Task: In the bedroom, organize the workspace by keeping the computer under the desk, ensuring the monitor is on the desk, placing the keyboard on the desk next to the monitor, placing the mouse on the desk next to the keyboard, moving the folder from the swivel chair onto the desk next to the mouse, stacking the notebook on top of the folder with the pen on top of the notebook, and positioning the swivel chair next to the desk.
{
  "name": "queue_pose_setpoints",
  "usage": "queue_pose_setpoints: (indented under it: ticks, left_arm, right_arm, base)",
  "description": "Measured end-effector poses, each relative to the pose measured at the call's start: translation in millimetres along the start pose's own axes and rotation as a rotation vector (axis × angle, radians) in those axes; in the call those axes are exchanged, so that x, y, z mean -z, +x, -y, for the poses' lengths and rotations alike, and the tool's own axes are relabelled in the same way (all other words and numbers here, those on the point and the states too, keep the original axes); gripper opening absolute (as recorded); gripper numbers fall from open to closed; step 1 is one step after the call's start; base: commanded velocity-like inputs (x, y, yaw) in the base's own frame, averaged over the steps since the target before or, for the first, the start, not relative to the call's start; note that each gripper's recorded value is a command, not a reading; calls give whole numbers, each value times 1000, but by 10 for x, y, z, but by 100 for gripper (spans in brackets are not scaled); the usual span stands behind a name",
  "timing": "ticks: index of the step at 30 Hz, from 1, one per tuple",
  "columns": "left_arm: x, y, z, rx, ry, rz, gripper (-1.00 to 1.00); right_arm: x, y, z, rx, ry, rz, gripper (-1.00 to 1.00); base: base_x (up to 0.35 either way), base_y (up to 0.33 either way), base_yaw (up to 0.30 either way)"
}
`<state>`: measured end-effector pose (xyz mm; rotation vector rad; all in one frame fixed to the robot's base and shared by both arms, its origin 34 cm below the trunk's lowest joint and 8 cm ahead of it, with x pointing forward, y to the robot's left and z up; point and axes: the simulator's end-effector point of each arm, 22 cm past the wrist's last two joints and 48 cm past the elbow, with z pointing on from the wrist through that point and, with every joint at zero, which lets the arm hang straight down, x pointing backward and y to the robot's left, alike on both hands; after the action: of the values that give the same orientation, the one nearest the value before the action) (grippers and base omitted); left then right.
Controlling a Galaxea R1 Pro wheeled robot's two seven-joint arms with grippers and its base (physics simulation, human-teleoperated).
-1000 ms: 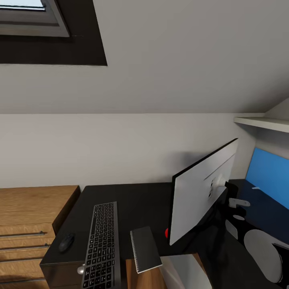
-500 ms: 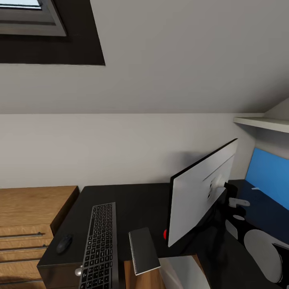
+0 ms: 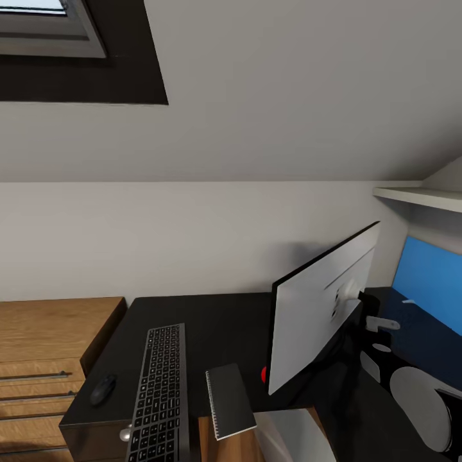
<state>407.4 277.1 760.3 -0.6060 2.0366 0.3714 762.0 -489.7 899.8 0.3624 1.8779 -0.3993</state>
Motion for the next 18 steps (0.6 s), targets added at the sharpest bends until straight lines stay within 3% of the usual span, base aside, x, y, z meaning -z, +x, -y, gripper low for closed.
queue_pose_setpoints:
  ticks: [18]
  left_arm:
    - [0, -1, -8, 0, -4, 1, 100]
  right_arm:
    - [-1, 6, 5, 3, 0, -4, -100]
  base:
    - [0, 0, 0]
